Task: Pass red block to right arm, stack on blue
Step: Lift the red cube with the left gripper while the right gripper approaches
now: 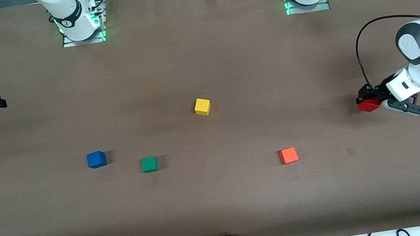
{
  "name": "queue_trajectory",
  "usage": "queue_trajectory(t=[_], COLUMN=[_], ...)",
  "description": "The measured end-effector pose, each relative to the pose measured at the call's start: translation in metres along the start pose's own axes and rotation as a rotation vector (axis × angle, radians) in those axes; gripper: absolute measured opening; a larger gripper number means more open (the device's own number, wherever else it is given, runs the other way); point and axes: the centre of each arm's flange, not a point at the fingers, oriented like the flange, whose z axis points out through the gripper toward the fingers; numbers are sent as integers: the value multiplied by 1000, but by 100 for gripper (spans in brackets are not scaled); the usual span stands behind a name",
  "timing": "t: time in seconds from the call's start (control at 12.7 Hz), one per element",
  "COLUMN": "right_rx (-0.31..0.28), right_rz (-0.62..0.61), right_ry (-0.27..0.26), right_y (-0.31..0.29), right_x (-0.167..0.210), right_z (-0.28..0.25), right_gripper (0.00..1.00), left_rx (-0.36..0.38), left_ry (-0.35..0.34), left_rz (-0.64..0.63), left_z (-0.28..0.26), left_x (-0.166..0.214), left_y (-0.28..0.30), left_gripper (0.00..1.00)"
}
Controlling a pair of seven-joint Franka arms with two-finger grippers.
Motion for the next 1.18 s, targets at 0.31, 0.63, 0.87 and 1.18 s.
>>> queue_trajectory(t=[0.31, 0.63, 0.87, 1.18], right_rx=[100, 263, 468, 718], right_rz=[-18, -42, -40, -59], right_ry=[-14, -75, -114, -155], right_y=[-8, -23, -28, -38], right_x=[12, 45, 72, 103], right_z=[14, 56, 90, 133], right_gripper=[100, 100, 100, 100], left_rx=[-169, -280, -386, -496], left_ry=[132, 244, 415, 643], left_rz=[193, 416, 559, 668], left_z=[11, 28, 40, 83], left_x=[20, 48, 69, 82], left_y=[38, 94, 136, 171], left_gripper=[56, 56, 56, 56])
